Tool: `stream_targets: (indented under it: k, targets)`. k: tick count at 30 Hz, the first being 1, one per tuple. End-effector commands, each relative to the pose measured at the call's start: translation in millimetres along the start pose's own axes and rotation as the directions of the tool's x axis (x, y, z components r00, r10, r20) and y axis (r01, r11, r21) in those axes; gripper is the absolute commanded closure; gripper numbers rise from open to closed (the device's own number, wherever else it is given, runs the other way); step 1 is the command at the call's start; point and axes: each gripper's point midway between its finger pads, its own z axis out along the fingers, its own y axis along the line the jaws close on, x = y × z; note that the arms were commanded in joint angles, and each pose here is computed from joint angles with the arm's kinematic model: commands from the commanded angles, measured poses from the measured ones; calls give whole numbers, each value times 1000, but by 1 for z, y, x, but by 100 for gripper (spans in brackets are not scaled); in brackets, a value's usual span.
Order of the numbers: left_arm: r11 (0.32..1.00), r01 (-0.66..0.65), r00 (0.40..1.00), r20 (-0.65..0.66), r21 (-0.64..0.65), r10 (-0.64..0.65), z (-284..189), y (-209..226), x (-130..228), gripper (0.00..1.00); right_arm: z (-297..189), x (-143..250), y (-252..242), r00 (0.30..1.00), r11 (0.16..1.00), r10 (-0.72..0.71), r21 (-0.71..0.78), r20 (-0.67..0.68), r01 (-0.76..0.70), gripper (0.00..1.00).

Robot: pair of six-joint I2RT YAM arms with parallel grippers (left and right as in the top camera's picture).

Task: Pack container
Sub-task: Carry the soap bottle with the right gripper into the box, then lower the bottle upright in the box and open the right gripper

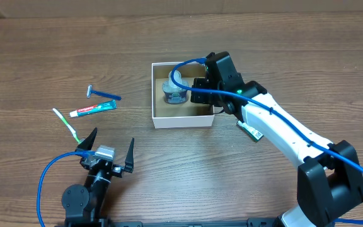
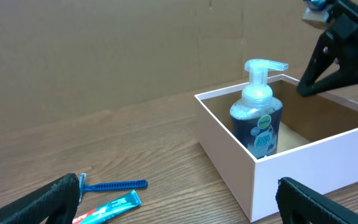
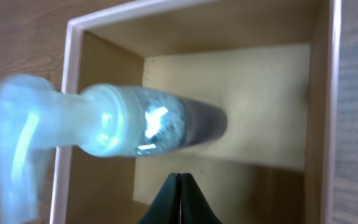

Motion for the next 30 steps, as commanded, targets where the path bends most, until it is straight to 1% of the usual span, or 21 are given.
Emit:
stream_targets:
  k: [1,4,8,13,18,22,26,30]
  targets:
    - [1000,-11,1000,4,2,11,0,0,0,0,1,6,3,996,995,85,-44,0,-85,96]
    - [1000,-11,1000,4,2,11,0,0,0,0,4,11,5,993,990,122,-65,-11,-122,96]
    - [1000,-11,1000,4,2,11,0,0,0,0,12,25,18,991,985,133,-104,-18,-135,96]
    - [1000,-11,1000,4,2,11,0,0,0,0,37,44,24,984,980,165,-105,-61,-171,96]
    - [1000,-11,1000,4,2,11,0,0,0,0,42,37,19,980,977,197,-83,-17,-198,96]
    - [1000,-11,1000,4,2,11,0,0,0,0,62,32,20,973,967,232,-112,4,-230,96]
    - [1000,-11,1000,4,2,11,0,0,0,0,73,26,22,973,965,230,-138,30,-224,96]
    - [1000,-11,1000,4,2,11,0,0,0,0,73,14,28,975,966,209,-173,78,-193,96]
